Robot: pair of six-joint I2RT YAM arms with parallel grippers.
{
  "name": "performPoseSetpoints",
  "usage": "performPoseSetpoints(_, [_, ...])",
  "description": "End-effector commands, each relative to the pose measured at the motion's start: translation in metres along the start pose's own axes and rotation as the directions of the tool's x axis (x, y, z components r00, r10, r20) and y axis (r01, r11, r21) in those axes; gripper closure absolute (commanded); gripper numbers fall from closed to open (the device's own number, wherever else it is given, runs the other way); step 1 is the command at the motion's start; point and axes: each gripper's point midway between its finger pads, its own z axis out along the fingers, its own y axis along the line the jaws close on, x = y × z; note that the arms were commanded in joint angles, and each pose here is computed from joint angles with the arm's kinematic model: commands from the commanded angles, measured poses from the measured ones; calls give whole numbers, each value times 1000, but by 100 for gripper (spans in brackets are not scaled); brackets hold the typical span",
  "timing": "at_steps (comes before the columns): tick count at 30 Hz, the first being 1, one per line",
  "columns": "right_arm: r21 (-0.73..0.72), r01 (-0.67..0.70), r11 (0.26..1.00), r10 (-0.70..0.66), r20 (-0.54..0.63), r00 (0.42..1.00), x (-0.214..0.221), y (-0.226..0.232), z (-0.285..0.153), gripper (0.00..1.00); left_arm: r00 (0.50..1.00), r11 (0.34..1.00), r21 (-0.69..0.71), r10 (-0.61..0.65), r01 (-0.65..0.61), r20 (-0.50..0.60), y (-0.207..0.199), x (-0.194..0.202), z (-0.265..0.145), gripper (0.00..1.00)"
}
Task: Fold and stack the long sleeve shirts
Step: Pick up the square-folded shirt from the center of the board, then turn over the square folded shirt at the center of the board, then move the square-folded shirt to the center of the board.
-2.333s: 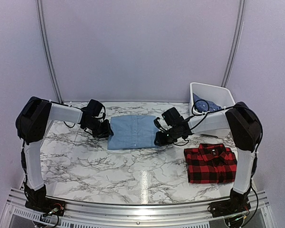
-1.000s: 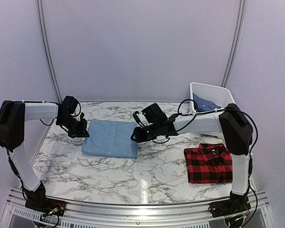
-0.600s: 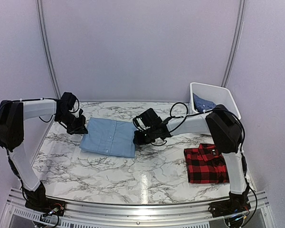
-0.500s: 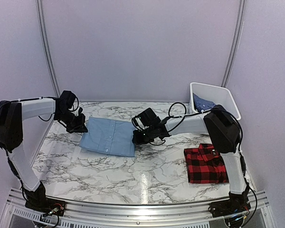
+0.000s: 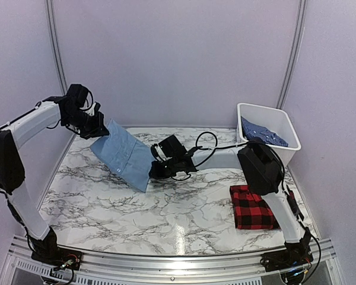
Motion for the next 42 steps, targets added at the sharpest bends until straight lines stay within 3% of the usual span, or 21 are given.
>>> performPoseSetpoints(1, [-122,18,992,-22,-35,999,2,42,7,80,995,994,84,57,-63,76,-53,-27,-43,100])
performPoseSetpoints(5, [-99,46,994,-46,5,999,-16,31,-26,61,993,989,93,114,-114,8,-98,-8,-12,100])
performPoseSetpoints(12, [-10,-25,1000,26,128,991,-20,-34,-144,40,975,976,149,180,-160,-130,-199,43,100,100])
performPoseSetpoints(15, [76,-38,996,26,153,988,-9,-57,-184,35,971,967,200,187,-155,-152,-235,55,149,79])
performPoseSetpoints(17, [113,-41,993,21,173,985,-5,-64,-203,33,977,966,221,169,-137,-133,-249,51,167,60])
performPoseSetpoints(20, [160,-42,986,17,157,987,4,-74,-207,33,983,963,235,159,-134,-91,-257,40,166,51])
performPoseSetpoints(23, [170,-41,985,15,152,988,2,-77,-201,33,984,970,177,177,-168,-35,-243,30,144,44])
performPoseSetpoints(30, [230,-18,973,-2,87,996,2,-97,-161,35,991,991,11,131,-131,4,-161,25,99,44])
performPoseSetpoints(33, [258,3,966,-20,62,998,0,-106,-146,35,995,996,2,94,-94,-26,-125,42,92,43])
performPoseSetpoints(38, [269,5,963,-12,25,1000,6,-116,-134,36,996,999,19,27,-26,-88,-76,92,90,34])
performPoseSetpoints(42, [272,3,962,-5,5,1000,18,-119,-137,37,994,994,105,22,-11,-104,-69,123,88,29])
